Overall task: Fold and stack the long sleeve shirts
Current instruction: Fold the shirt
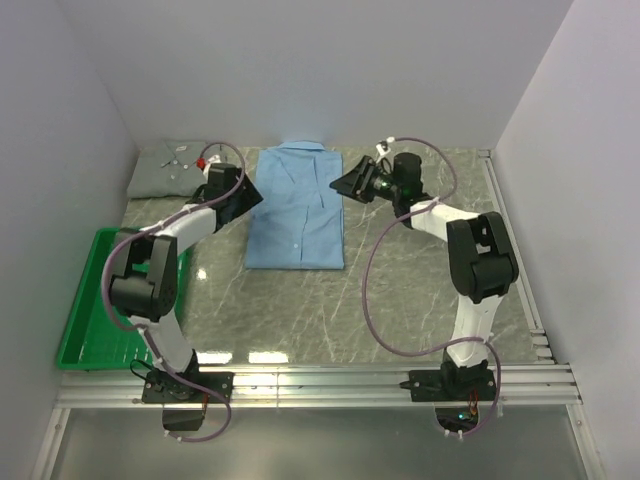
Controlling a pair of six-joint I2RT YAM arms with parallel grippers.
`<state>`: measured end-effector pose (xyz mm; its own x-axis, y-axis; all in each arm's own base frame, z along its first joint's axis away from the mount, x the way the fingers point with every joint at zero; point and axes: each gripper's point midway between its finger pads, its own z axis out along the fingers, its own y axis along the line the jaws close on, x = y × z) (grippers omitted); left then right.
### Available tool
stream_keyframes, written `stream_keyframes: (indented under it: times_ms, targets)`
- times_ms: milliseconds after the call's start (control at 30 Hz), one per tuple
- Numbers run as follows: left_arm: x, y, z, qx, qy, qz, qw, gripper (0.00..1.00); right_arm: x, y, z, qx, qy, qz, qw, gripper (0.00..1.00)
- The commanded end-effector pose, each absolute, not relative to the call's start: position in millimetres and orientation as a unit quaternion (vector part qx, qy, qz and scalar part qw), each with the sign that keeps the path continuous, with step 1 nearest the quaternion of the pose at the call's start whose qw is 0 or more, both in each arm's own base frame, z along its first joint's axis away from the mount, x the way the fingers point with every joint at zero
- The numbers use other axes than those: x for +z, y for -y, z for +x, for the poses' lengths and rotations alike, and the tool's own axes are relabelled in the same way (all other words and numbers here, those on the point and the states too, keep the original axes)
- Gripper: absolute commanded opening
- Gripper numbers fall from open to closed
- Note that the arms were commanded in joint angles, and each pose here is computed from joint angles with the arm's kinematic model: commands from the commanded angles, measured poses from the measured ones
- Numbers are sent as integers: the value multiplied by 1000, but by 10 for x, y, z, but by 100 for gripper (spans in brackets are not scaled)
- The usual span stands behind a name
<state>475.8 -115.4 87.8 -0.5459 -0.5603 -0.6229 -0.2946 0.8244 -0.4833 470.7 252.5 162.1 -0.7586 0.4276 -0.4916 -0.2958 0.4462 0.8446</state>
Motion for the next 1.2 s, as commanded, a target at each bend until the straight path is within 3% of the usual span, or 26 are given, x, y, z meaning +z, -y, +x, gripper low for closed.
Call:
stream_keyframes:
  times_ms: [0,100,133,333,533,800,1000,1067,1167]
  targets:
    - [1454,1232,4735,-190,-840,-259,437,70,1710,-2882,4350,545,-776,3,316,54]
    - [1509,1461,4537,-220,-842,-245,427,63,1709,-3213,4109,565,-773,-20,289,53]
    - [1531,1567,4470,-238,-842,-236,422,53,1661,-3353,4014,571,-773,-29,275,53]
    - [930,1777,4342,-234,-870,-235,365,28,1376,-3744,3847,578,-782,-39,229,47]
    - [438,1627,4440,-206,-877,-274,336,19,630,-3730,3821,546,-820,-8,174,41]
    - [3,1478,4273,-194,-883,-312,291,16,136,-3173,3910,502,-846,56,170,38]
    - [153,1444,4134,-198,-880,-318,293,17,495,-2906,3983,494,-843,36,210,39]
    - [261,1431,4086,-200,-879,-316,296,20,660,-2810,3990,460,-857,16,233,40]
    - [635,1397,4095,-197,-876,-284,335,37,897,-2722,3921,427,-867,-8,257,43]
